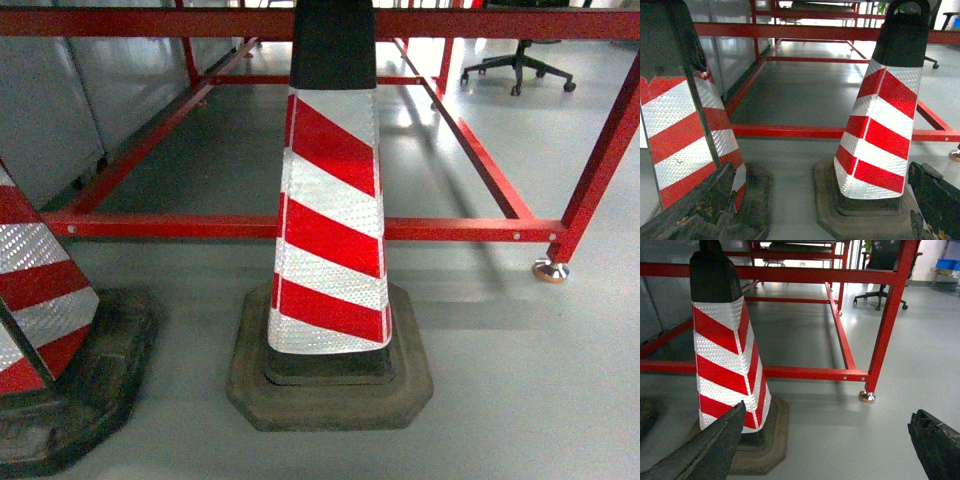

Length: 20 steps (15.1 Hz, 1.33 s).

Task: Sort blue parts and orange caps into right shelf containers

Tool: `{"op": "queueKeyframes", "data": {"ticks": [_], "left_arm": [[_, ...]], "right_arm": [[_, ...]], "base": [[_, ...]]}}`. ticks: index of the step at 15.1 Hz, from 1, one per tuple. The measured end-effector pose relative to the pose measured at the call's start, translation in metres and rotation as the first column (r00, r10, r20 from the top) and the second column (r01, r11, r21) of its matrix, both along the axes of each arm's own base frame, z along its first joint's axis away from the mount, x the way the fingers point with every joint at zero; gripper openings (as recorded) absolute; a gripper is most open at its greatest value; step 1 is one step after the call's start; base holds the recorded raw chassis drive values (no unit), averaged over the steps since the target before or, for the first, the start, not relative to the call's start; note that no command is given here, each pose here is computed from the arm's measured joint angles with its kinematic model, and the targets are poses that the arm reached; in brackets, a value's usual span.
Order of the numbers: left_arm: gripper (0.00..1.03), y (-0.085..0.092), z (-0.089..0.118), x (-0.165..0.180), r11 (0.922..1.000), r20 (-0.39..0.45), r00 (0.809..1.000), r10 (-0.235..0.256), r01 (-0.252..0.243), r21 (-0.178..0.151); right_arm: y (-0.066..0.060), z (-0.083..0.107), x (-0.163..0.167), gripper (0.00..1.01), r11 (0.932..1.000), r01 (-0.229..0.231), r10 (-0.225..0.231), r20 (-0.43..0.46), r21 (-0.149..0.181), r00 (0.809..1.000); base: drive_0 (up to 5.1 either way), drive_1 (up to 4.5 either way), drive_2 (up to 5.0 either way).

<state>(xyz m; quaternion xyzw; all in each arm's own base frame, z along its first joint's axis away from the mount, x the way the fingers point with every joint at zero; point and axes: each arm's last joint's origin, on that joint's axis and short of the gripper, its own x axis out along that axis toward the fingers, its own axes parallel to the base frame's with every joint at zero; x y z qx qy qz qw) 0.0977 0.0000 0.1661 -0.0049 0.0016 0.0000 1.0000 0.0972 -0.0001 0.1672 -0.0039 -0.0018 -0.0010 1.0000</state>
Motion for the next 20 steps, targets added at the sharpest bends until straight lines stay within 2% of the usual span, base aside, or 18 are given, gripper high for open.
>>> {"op": "queueKeyframes", "data": {"ticks": [20], "left_arm": [[0.98, 0.0, -0.0001, 0.0, 1.0, -0.001, 1.0, 0.001, -0.001, 0.0]], "right_arm": [[0.0, -0.0003, 0.0, 0.98, 1.0, 0.0, 0.0, -0.003, 0.0, 1.0]], "base": [[0.0, 0.0, 0.0]]}}
